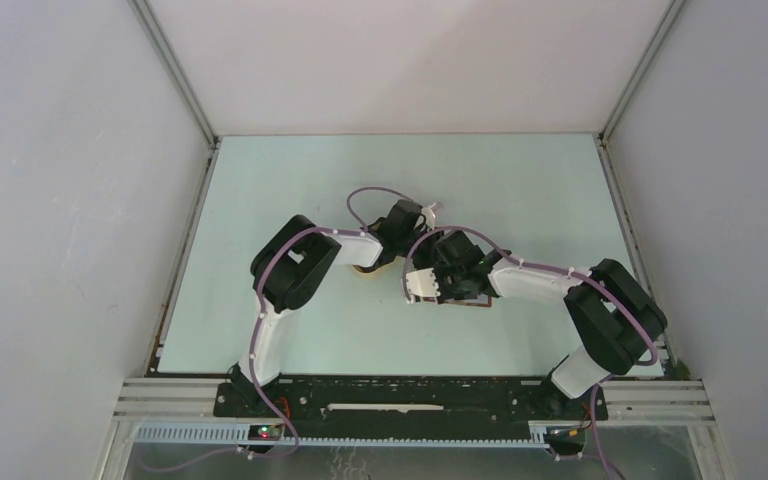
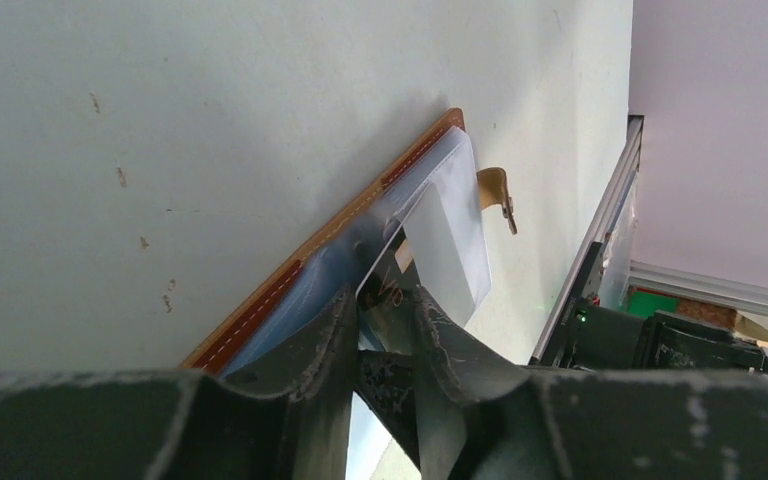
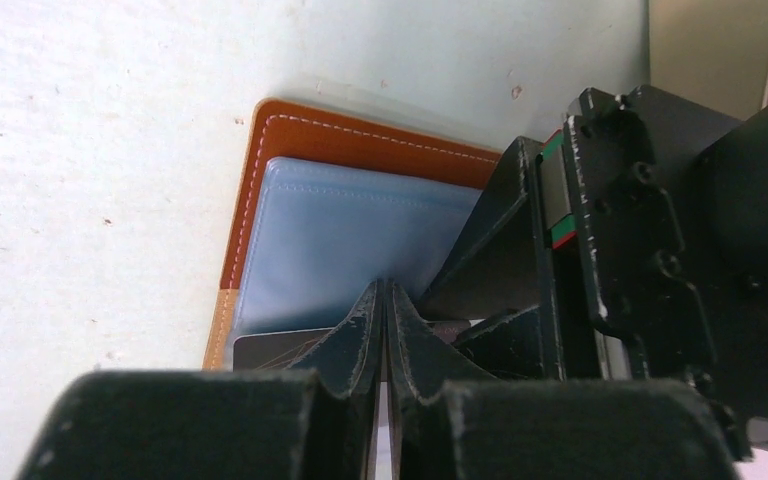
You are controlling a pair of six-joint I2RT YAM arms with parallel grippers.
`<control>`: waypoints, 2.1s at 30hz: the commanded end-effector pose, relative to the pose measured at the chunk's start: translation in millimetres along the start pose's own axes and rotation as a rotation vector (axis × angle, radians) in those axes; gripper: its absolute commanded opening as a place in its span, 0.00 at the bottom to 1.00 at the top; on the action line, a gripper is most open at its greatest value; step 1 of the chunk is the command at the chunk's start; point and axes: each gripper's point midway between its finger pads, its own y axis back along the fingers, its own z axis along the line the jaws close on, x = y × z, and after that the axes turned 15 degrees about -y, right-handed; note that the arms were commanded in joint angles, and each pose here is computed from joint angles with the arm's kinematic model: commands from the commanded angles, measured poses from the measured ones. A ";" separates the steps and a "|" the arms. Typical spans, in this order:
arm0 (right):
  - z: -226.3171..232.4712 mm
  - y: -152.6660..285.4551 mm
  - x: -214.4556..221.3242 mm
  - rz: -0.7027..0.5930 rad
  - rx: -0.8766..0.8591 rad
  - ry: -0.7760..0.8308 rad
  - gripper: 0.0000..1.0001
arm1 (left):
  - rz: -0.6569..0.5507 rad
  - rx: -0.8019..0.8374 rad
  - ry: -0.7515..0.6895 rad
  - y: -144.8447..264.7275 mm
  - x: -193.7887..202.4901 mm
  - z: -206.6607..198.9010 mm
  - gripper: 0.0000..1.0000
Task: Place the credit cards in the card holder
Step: Insert the credit card into the card holder.
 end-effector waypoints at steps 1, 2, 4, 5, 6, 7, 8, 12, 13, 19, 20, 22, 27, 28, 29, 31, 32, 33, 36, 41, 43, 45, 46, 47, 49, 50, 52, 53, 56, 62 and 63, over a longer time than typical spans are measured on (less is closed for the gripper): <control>0.1 2.2 12.0 0.040 0.009 0.001 0.10 | 0.030 -0.029 -0.005 -4.8 9.0 6.5 0.34; -0.1 2.3 13.8 0.044 0.008 -0.004 0.10 | 0.029 -0.030 -0.006 -4.8 8.6 6.5 0.35; -0.8 3.5 16.0 0.048 0.011 -0.011 0.10 | 0.028 -0.031 -0.007 -5.0 8.7 6.1 0.36; -1.3 4.2 17.0 0.049 0.012 -0.016 0.10 | 0.024 -0.032 -0.008 -4.2 7.4 6.1 0.36; -1.8 4.7 18.3 0.051 0.013 -0.021 0.10 | 0.019 -0.034 -0.009 -3.5 6.4 6.5 0.36; -2.3 5.4 19.2 0.051 0.015 -0.024 0.10 | 0.015 -0.035 -0.010 -2.5 5.9 6.4 0.36; -2.4 5.9 20.5 0.053 0.015 -0.025 0.10 | 0.006 -0.038 -0.010 -1.1 4.2 7.0 0.36; -4.5 8.7 27.9 0.065 0.017 -0.045 0.10 | -0.035 -0.048 -0.011 6.2 -2.0 9.0 0.37; -4.8 9.5 30.2 0.068 0.018 -0.050 0.10 | -0.046 -0.050 -0.011 8.1 -3.8 9.2 0.37; -6.5 16.8 36.8 0.064 0.020 -0.076 0.10 | -0.094 -0.061 -0.016 17.8 -8.2 11.2 0.38; -6.4 18.0 37.4 0.063 0.020 -0.079 0.10 | -0.100 -0.064 -0.017 19.4 -9.3 11.5 0.38; -6.4 19.7 39.4 0.065 0.020 -0.085 0.10 | -0.112 -0.067 -0.022 21.8 -10.6 11.1 0.38; -6.0 24.1 45.2 0.064 0.018 -0.105 0.11 | -0.143 -0.070 -0.042 27.6 -14.3 9.0 0.39; -5.6 25.1 45.9 0.062 0.016 -0.109 0.10 | -0.154 -0.069 -0.050 29.3 -16.2 7.6 0.39; -5.0 25.9 47.2 0.061 0.013 -0.114 0.10 | -0.162 -0.073 -0.056 31.1 -17.5 7.1 0.39; -5.0 27.6 49.8 0.062 0.014 -0.121 0.10 | -0.182 -0.071 -0.077 35.5 -20.0 4.2 0.39; -4.6 28.1 49.8 0.058 0.012 -0.123 0.11 | -0.194 -0.067 -0.087 37.6 -21.5 1.9 0.39; -3.8 28.7 50.1 0.055 0.008 -0.128 0.11 | -0.204 -0.066 -0.100 39.7 -23.4 0.1 0.39; -4.5 32.3 47.8 0.035 0.010 -0.143 0.12 | -0.240 -0.070 -0.133 48.1 -28.1 -4.7 0.39; -1.5 42.7 36.5 -0.043 -0.010 -0.171 0.15 | -0.325 -0.074 -0.198 68.2 -36.2 -16.0 0.39; -0.6 47.5 33.6 -0.068 -0.015 -0.184 0.16 | -0.370 -0.076 -0.229 78.4 -42.1 -22.1 0.39; 4.4 51.5 31.9 -0.093 -0.043 -0.184 0.18 | -0.404 -0.084 -0.252 87.9 -41.2 -24.8 0.39; 6.9 52.4 30.4 -0.105 -0.057 -0.183 0.20 | -0.422 -0.084 -0.263 92.2 -42.3 -27.0 0.39; 8.5 52.1 30.9 -0.107 -0.065 -0.186 0.20 | -0.430 -0.080 -0.271 94.4 -41.9 -28.9 0.39; 9.6 48.3 32.6 -0.094 -0.071 -0.185 0.20 | -0.423 -0.057 -0.278 92.0 -39.8 -33.3 0.38; 10.2 45.4 34.7 -0.082 -0.074 -0.185 0.20 | -0.411 -0.045 -0.276 88.0 -37.7 -34.3 0.37; 10.2 42.0 36.4 -0.069 -0.074 -0.183 0.19 | -0.381 -0.014 -0.276 77.7 -33.4 -38.7 0.32; 11.0 40.7 36.5 -0.067 -0.078 -0.182 0.19 | -0.371 -0.003 -0.280 73.3 -32.2 -41.4 0.29; 13.2 37.0 37.4 -0.059 -0.089 -0.181 0.18 | -0.324 0.010 -0.287 59.8 -27.0 -44.4 0.20; 15.2 27.0 42.2 -0.017 -0.093 -0.166 0.17 | -0.207 -0.005 -0.268 30.6 -11.5 -38.6 0.13; 15.8 26.4 42.5 -0.015 -0.095 -0.165 0.16 | -0.194 -0.010 -0.266 27.8 -9.6 -37.2 0.13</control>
